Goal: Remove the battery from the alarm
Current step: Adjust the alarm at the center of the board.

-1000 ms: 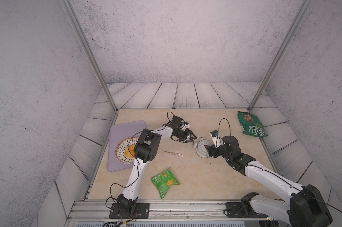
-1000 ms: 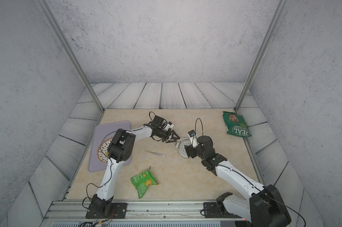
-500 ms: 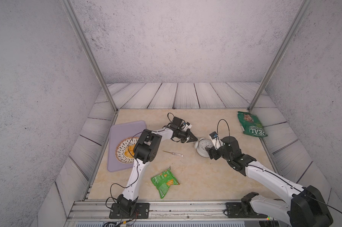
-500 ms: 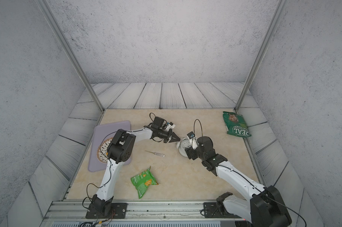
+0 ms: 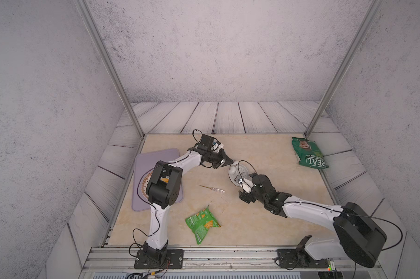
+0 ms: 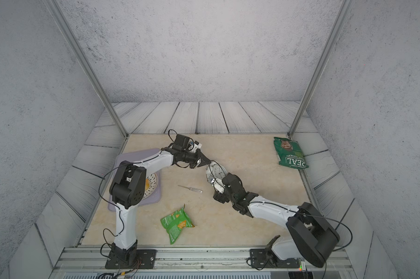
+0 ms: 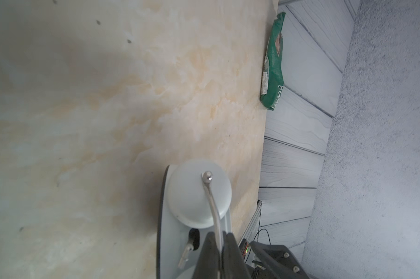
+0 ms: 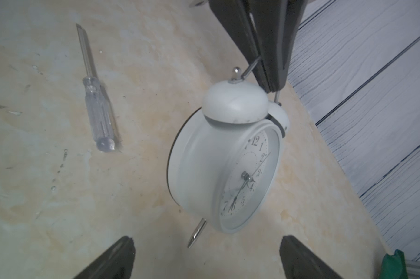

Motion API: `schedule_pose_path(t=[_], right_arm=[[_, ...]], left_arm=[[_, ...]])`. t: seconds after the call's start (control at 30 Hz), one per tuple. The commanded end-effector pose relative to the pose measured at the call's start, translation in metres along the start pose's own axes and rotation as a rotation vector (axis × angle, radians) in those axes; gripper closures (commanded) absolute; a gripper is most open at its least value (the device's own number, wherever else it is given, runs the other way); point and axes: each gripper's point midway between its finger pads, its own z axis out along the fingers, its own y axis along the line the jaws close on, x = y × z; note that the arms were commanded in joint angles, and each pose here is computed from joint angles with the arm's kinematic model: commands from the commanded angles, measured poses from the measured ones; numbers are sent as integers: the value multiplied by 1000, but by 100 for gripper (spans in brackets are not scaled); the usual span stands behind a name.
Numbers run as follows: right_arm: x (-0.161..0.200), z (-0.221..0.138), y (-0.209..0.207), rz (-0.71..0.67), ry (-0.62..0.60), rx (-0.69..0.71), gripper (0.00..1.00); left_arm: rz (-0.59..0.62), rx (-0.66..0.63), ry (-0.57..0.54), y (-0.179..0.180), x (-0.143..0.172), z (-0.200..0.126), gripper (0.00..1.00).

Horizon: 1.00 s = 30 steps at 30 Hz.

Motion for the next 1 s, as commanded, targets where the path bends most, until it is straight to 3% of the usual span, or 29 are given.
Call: schedule_pose_path(t=[0.0,0.43,0.57,0.77,0.9,0.97], right_arm=[[-19,12,-17,-67,-34,155,1],[-35,50,-34,-104,-4,442,2],[-33,48,-34,-112,-12,445,25],[-31,41,-33,-87,-16,386,45],[-32,31,-35,-14,6,266,62],[-33,23,-38,60,14,171,66]], left_arm=[[-84,25,-40,-8,1,-9,100],[-263,115,-122,-13,-8,-19,100],[-277,106,-137,-9,-8,-30,100],[-280,116,-165,-11,-13,-46,100],[-227,86,-184,-16,-15,-60,91],[-180,58,-197,-18,-16,-70,81]])
